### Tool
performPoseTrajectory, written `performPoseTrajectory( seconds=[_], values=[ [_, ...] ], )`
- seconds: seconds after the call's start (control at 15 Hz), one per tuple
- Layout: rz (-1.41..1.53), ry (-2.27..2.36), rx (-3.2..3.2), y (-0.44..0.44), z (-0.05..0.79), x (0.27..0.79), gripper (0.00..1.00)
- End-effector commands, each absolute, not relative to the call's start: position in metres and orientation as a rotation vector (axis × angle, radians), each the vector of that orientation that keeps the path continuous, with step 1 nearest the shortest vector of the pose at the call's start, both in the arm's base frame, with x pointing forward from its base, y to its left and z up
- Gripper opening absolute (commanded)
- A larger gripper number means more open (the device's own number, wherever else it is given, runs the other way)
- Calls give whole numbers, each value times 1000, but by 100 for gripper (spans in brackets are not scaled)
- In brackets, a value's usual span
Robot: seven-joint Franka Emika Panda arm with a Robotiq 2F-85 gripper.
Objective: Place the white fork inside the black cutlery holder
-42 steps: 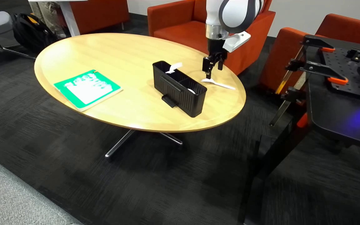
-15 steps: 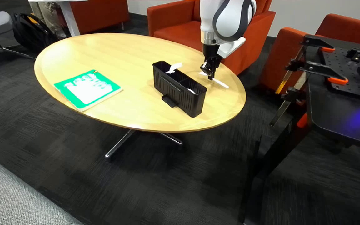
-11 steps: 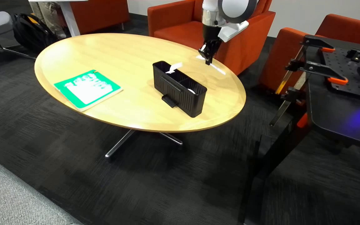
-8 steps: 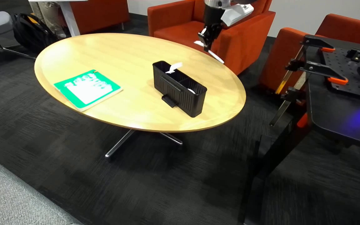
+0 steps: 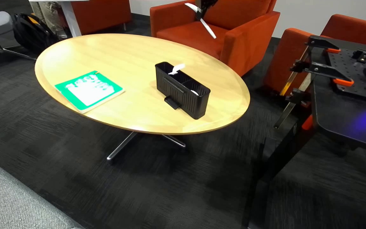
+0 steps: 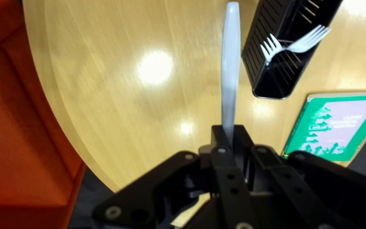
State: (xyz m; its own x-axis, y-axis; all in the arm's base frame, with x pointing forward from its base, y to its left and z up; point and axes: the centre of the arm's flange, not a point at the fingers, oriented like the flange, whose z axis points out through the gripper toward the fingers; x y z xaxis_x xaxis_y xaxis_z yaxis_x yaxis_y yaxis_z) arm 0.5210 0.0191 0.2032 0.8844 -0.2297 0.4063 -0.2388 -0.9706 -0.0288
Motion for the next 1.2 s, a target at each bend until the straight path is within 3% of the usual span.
performPoseTrajectory(
  seconds=[0.0,0.73,0.8,1.07,1.13],
  values=[
    [767,-403,3044,45,220,510,3],
    [861,-580,2950,88,187,508,3],
    [850,-563,2944,94,181,506,11],
    [845,-570,2940,90,179,507,11],
    [847,-573,2939,89,179,508,3]
  ],
)
